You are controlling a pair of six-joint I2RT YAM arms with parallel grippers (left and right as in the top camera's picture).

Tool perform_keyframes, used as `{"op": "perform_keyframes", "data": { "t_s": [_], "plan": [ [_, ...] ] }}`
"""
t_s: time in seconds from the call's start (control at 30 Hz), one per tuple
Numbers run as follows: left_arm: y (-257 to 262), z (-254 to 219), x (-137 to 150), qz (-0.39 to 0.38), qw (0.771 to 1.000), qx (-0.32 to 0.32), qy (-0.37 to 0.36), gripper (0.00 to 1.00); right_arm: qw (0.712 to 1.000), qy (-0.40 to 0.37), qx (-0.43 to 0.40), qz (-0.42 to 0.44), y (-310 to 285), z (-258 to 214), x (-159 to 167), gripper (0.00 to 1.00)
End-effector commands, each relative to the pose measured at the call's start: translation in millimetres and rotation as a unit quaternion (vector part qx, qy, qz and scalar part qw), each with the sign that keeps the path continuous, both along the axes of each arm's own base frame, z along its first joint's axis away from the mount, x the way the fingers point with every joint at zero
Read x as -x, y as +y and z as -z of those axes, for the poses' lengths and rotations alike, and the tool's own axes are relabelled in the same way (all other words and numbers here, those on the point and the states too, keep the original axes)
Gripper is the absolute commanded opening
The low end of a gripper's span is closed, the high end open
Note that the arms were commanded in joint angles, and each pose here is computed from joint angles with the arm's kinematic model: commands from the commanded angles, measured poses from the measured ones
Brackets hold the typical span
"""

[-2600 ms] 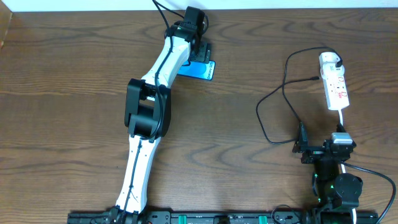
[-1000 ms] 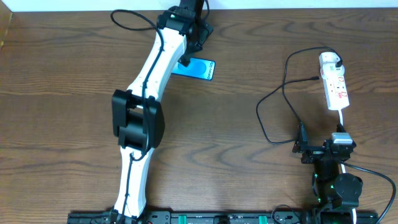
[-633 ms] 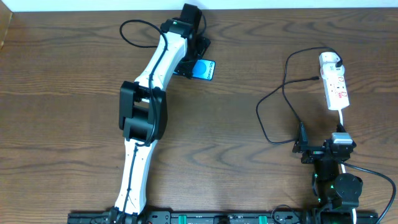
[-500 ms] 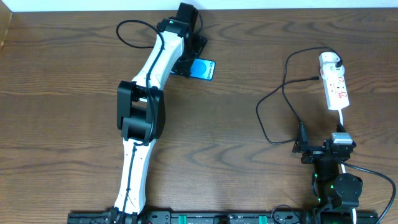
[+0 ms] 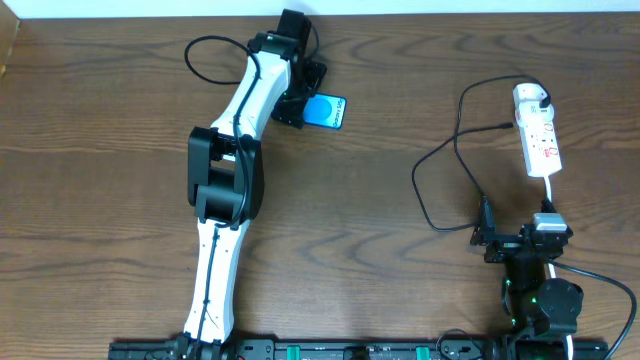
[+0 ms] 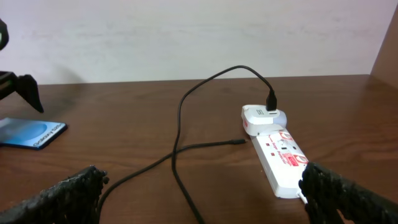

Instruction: Plug charger to phone and switch on socket

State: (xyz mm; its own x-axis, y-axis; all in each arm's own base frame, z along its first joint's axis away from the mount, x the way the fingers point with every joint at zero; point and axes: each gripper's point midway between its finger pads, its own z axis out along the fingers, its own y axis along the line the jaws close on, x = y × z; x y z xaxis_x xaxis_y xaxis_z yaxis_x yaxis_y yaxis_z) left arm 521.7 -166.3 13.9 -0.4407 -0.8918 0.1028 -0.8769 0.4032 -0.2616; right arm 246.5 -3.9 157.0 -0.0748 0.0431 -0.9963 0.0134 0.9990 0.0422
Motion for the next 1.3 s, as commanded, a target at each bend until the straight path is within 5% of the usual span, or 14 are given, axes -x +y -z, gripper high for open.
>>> {"op": "perform_keyframes", "data": {
  "t_s": [0.0,0.47,0.87,1.27],
  "plan": [
    [5,34,10,-0.007,0.999,-0.01,0.038,0.99,1.0,0.0,-0.003,0.0,1,1,0,0.99],
    [13,53,22,0.024,0.997,-0.044,0.062,0.83,1.0,0.0,-0.003,0.0,1,1,0,0.99],
    [25,75,34,0.027,0.992,-0.08,0.09,0.83,1.0,0.0,-0.003,0.0,1,1,0,0.99],
    [15,85,29,0.004,0.995,-0.052,0.087,0.84,1.0,0.0,-0.003,0.0,1,1,0,0.99]
  ]
}}
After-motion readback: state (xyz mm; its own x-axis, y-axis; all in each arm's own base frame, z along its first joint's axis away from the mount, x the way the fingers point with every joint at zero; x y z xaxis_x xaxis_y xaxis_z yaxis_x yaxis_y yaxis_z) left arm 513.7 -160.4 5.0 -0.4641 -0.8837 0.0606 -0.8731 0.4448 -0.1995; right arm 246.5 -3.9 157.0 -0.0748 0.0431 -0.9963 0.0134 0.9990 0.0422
